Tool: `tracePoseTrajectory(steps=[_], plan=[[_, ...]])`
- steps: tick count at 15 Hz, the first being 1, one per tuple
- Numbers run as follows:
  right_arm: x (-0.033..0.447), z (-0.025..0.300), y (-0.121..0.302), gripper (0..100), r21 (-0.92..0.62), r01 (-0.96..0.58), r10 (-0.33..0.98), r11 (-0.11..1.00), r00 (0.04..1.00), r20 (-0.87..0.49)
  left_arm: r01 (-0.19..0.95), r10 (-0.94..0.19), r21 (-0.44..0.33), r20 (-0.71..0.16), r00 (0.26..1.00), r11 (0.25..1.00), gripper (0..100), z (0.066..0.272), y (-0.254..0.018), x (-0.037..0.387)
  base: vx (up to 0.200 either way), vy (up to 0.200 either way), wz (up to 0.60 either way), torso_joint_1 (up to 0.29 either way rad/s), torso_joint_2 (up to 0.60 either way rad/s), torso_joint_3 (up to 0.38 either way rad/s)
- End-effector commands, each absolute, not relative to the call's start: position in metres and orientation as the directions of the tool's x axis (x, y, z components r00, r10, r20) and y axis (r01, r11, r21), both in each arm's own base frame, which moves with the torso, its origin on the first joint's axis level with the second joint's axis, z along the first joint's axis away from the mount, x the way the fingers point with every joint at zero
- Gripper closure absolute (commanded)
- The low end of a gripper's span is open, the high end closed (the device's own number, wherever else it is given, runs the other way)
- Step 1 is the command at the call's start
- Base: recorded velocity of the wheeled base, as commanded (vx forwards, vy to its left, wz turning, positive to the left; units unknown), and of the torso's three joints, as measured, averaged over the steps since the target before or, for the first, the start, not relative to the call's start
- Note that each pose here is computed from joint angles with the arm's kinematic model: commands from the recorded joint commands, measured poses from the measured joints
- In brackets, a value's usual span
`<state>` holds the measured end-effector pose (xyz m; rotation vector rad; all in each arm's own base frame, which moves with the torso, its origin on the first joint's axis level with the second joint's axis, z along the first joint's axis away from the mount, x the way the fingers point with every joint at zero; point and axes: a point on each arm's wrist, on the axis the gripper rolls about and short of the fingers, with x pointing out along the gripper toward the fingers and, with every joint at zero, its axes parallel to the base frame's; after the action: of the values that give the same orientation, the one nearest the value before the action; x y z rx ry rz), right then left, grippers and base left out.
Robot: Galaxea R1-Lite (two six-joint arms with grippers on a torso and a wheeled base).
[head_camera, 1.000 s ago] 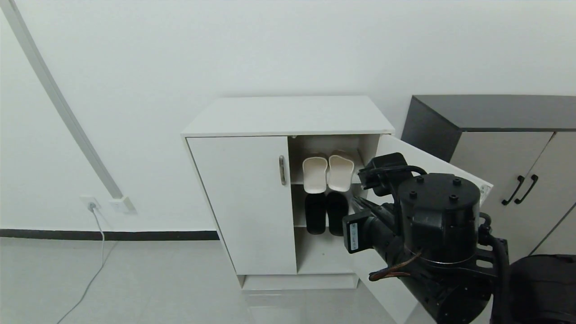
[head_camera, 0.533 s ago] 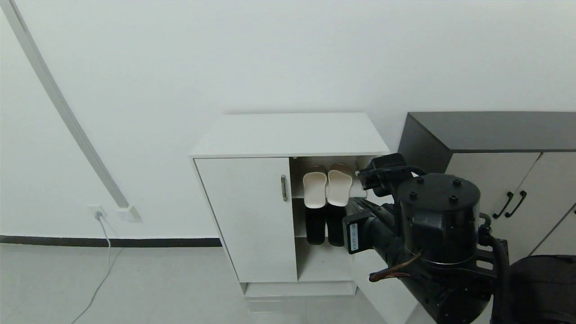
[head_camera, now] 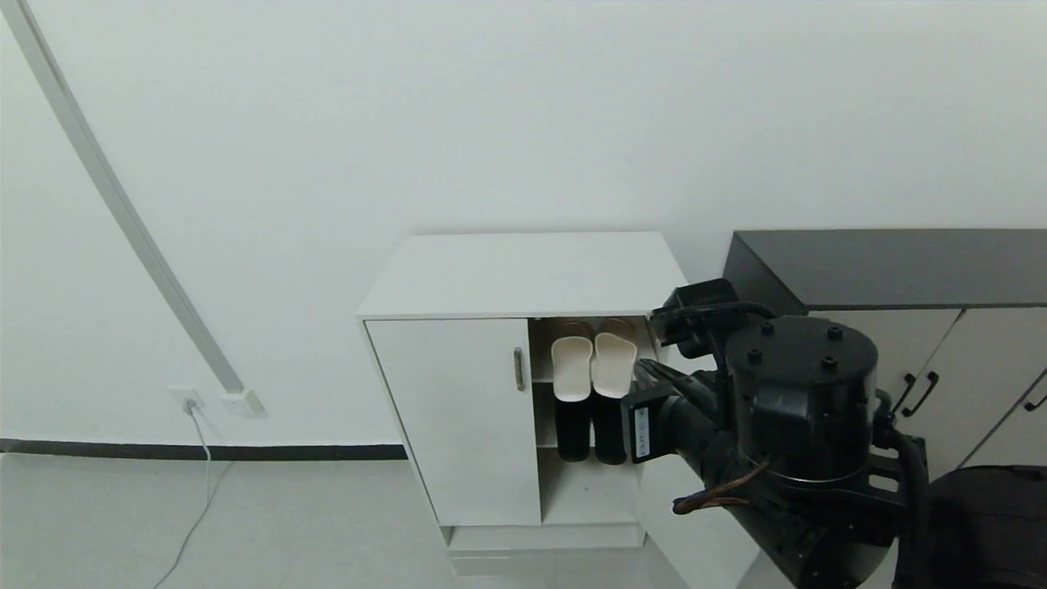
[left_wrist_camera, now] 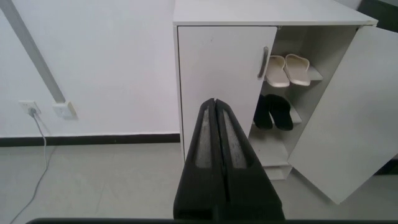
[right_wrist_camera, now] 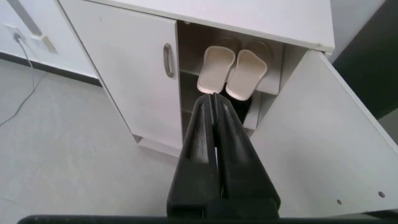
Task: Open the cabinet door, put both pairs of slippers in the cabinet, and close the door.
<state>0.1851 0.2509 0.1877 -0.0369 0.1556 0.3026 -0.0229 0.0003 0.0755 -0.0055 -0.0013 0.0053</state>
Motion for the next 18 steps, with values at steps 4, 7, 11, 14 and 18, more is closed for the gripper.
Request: tracePoseTrajectory(steps=[4,7,11,14,18], plan=[[0.185,0.187,0.251,100,-0.012,-0.302,0.296,0.953,0.942,-0.158,-0.006,0.006,-0.006,0.0,1.0,1.0,100,0.075,0.0,-0.023,0.0,0.0,0.0,0.009,-0.02,-0.012],[0.184,0.185,0.25,100,-0.017,-0.303,0.296,0.953,0.941,-0.164,-0.006,0.006,-0.006,0.0,1.0,1.0,100,0.075,0.0,-0.023,0.0,0.0,0.0,0.0,0.0,0.0],[0.185,0.185,0.249,100,-0.017,-0.3,0.293,0.954,0.942,-0.164,-0.006,0.006,-0.006,0.0,1.0,1.0,100,0.075,0.0,-0.023,0.0,0.0,-0.6,0.0,-0.01,0.005],[0.189,0.184,0.247,100,-0.019,-0.286,0.279,0.958,0.946,-0.164,-0.006,0.006,-0.006,0.0,1.0,1.0,100,0.075,0.0,-0.023,0.0,0.0,-0.6,0.01,0.0,0.001],[0.198,0.185,0.241,100,-0.014,-0.253,0.248,0.967,0.956,-0.158,-0.006,0.006,-0.006,0.0,1.0,1.0,100,0.075,0.0,-0.023,0.0,0.0,-0.15,-0.001,0.0,0.001]])
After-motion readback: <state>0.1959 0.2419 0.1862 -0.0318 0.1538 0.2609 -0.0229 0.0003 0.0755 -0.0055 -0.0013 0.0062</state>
